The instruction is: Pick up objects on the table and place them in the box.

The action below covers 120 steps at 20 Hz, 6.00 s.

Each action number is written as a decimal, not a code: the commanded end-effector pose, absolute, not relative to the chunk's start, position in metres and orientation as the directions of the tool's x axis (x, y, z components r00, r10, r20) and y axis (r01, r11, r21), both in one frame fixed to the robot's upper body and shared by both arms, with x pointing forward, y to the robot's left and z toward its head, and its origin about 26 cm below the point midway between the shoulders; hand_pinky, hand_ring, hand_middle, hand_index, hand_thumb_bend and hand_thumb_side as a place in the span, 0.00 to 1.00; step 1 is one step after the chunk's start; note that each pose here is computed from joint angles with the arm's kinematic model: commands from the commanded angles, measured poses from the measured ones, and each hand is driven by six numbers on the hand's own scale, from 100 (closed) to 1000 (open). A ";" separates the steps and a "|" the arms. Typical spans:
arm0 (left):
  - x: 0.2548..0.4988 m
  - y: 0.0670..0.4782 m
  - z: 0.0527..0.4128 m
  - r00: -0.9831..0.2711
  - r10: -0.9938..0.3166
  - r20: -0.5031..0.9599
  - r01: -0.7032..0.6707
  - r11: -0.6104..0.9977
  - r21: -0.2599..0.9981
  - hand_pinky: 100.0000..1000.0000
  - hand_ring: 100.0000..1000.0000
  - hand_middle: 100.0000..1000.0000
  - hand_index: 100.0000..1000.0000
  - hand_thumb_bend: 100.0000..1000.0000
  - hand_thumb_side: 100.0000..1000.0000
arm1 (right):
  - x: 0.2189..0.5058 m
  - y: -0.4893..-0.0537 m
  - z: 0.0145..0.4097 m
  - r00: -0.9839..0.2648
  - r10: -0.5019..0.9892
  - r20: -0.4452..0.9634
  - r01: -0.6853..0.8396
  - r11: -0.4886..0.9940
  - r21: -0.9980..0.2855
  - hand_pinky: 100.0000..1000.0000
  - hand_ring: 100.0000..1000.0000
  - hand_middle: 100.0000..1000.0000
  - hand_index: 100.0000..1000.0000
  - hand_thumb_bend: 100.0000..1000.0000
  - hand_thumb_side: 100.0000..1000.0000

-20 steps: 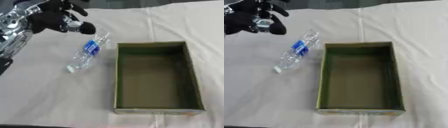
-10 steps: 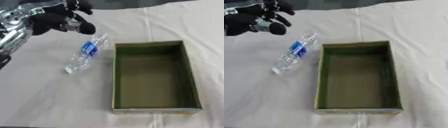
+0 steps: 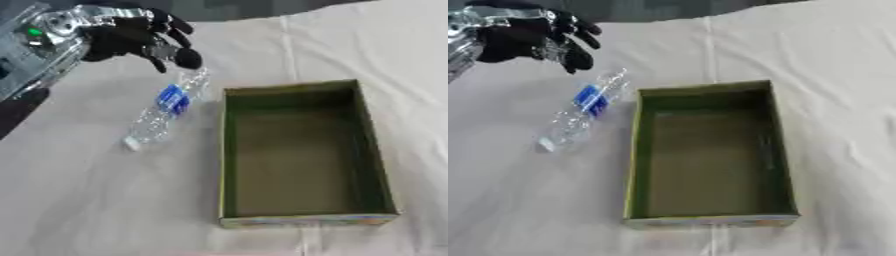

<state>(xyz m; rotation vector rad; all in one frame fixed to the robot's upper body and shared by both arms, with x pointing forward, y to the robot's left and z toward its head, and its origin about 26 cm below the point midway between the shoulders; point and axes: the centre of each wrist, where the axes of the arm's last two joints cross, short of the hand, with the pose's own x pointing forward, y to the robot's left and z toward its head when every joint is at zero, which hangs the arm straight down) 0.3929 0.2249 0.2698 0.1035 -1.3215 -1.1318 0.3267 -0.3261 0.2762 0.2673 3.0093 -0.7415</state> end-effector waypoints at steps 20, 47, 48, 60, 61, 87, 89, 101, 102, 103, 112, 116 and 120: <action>0.412 0.249 0.251 -0.231 -0.865 0.446 0.595 0.237 0.768 0.63 0.78 0.68 0.95 1.00 0.45 | 0.323 -0.333 0.284 -0.982 0.169 -0.088 0.190 0.847 -0.496 0.66 0.75 0.88 0.72 0.27 1.00; 0.422 0.271 0.242 -0.186 -0.888 0.420 0.596 0.238 0.767 0.63 0.77 0.67 0.95 1.00 0.47 | 0.324 -0.334 0.284 -0.982 0.163 -0.092 0.187 0.836 -0.516 0.66 0.75 0.88 0.72 0.31 1.00; 0.423 0.272 0.242 -0.187 -0.889 0.418 0.594 0.237 0.769 0.63 0.77 0.67 0.95 1.00 0.47 | 0.324 -0.334 0.284 -0.982 0.162 -0.092 0.186 0.836 -0.517 0.66 0.75 0.88 0.71 0.31 1.00; 0.430 0.272 0.246 -0.210 -0.893 0.399 0.567 0.221 0.793 0.63 0.77 0.66 0.95 1.00 0.47 | 0.325 -0.333 0.284 -0.983 0.153 -0.098 0.182 0.831 -0.526 0.66 0.75 0.88 0.71 0.32 1.00; 0.432 0.271 0.246 -0.208 -0.893 0.399 0.567 0.223 0.793 0.63 0.77 0.66 0.95 1.00 0.47 | 0.325 -0.333 0.284 -0.983 0.153 -0.098 0.182 0.831 -0.526 0.66 0.75 0.88 0.71 0.32 1.00; 0.451 0.270 0.216 -0.188 -0.891 0.412 0.624 0.215 0.751 0.62 0.77 0.68 0.94 1.00 0.49 | 0.326 -0.330 0.288 -0.991 0.111 -0.075 0.133 0.836 -0.533 0.66 0.76 0.89 0.73 0.32 1.00; 0.452 0.271 0.213 -0.184 -0.892 0.413 0.630 0.215 0.746 0.62 0.77 0.68 0.94 1.00 0.49 | 0.326 -0.330 0.288 -0.991 0.108 -0.075 0.131 0.835 -0.535 0.66 0.76 0.89 0.72 0.32 1.00; 0.451 0.270 0.201 -0.187 -0.890 0.415 0.662 0.198 0.722 0.62 0.76 0.69 0.94 1.00 0.50 | 0.327 -0.330 0.290 -0.992 0.096 -0.078 0.123 0.830 -0.545 0.66 0.76 0.89 0.73 0.32 1.00; 0.451 0.270 0.199 -0.187 -0.890 0.417 0.666 0.197 0.719 0.62 0.76 0.69 0.94 1.00 0.50 | 0.327 -0.330 0.290 -0.992 0.096 -0.077 0.122 0.829 -0.545 0.66 0.76 0.89 0.73 0.32 1.00; 0.451 0.269 0.198 -0.187 -0.889 0.418 0.670 0.196 0.716 0.62 0.76 0.69 0.94 1.00 0.50 | 0.327 -0.330 0.290 -0.993 0.095 -0.077 0.121 0.829 -0.546 0.66 0.76 0.89 0.73 0.32 1.00; 0.452 0.263 0.186 -0.192 -0.884 0.426 0.691 0.187 0.698 0.62 0.76 0.70 0.94 1.00 0.51 | 0.327 -0.328 0.292 -0.993 0.086 -0.079 0.115 0.825 -0.553 0.66 0.75 0.89 0.73 0.31 1.00; 0.453 0.262 0.182 -0.192 -0.883 0.428 0.698 0.183 0.692 0.62 0.76 0.70 0.94 1.00 0.51 | 0.328 -0.328 0.293 -0.993 0.083 -0.080 0.114 0.823 -0.557 0.66 0.75 0.89 0.73 0.32 1.00; 0.453 0.262 0.181 -0.194 -0.882 0.429 0.701 0.182 0.689 0.62 0.76 0.70 0.94 1.00 0.51 | 0.328 -0.328 0.293 -0.993 0.082 -0.081 0.114 0.820 -0.561 0.66 0.75 0.89 0.73 0.32 1.00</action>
